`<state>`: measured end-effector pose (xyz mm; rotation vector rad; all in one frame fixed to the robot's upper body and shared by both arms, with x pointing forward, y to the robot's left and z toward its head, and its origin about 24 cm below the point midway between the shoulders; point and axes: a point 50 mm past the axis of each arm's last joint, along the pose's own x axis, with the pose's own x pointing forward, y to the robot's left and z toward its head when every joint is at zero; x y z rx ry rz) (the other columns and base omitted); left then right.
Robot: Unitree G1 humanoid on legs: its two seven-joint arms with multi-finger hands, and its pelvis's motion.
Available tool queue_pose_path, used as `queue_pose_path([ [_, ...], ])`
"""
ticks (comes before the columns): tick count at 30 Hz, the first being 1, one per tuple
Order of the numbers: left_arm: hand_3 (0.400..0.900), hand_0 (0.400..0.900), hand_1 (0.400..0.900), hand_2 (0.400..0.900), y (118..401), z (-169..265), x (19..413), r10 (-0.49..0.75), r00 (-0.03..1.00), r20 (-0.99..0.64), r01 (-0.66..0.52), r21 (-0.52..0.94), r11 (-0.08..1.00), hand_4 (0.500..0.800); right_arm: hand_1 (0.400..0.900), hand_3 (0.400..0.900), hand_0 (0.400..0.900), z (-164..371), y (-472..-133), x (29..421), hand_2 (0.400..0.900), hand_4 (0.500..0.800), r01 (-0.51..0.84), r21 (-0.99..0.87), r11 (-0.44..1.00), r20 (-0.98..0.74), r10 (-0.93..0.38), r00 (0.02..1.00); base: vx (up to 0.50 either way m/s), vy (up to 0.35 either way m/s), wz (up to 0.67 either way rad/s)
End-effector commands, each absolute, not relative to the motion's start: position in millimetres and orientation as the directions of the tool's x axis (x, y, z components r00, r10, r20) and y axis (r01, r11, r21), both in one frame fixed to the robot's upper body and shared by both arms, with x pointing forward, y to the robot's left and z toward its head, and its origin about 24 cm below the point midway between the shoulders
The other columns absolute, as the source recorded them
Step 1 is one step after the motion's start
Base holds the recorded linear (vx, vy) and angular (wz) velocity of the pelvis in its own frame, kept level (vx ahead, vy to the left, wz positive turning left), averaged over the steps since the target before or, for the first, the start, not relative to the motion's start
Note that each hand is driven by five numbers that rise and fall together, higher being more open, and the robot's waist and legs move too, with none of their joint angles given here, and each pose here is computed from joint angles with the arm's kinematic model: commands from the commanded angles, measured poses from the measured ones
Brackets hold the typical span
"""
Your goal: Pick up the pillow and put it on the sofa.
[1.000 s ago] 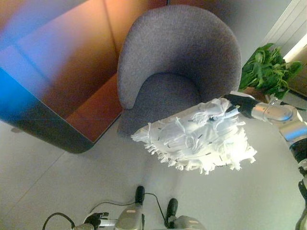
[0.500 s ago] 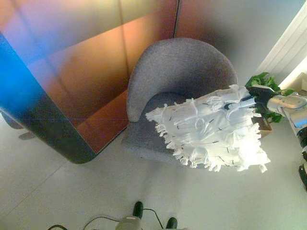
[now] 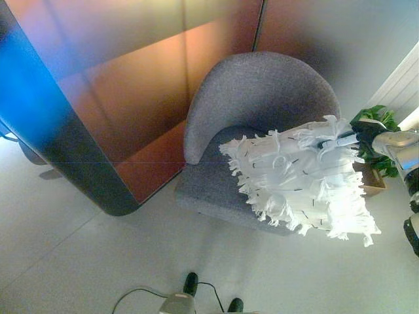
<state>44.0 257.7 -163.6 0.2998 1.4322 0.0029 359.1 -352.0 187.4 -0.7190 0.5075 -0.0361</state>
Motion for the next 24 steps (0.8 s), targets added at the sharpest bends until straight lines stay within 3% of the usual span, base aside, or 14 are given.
queue_pose_path([
  [1, 0.9, 0.9, 0.9, 0.9, 277.6, -158.2, 36.4, 0.247, 0.128, -0.96, 0.235, 0.272, 0.933, 0.8, 0.851, 0.851, 0.851, 312.3, -339.5, 369.9, 0.851, 0.771, 0.191, -0.716, 0.671, -0.006, -0.28, 0.96, 0.0, 0.0, 0.0],
  [2, 0.9, 0.9, 0.9, 0.9, 278.7, -157.7, 36.6, 0.249, 0.135, -0.959, 0.231, 0.275, 0.933, 0.8, 0.9, 0.9, 0.9, 312.8, -340.1, 369.7, 0.9, 0.8, 0.193, -0.712, 0.676, -0.012, -0.286, 0.958, -0.033, -0.015, 0.01],
  [24, 0.9, 0.9, 0.9, 0.9, 279.3, -156.4, 44.9, 0.229, 0.16, -0.96, 0.203, 0.259, 0.944, 0.8, 0.9, 0.9, 0.9, 298.1, -378.8, 348.8, 0.9, 0.8, 0.202, -0.761, 0.617, -0.089, -0.408, 0.909, -0.011, 0.0, -0.04],
])
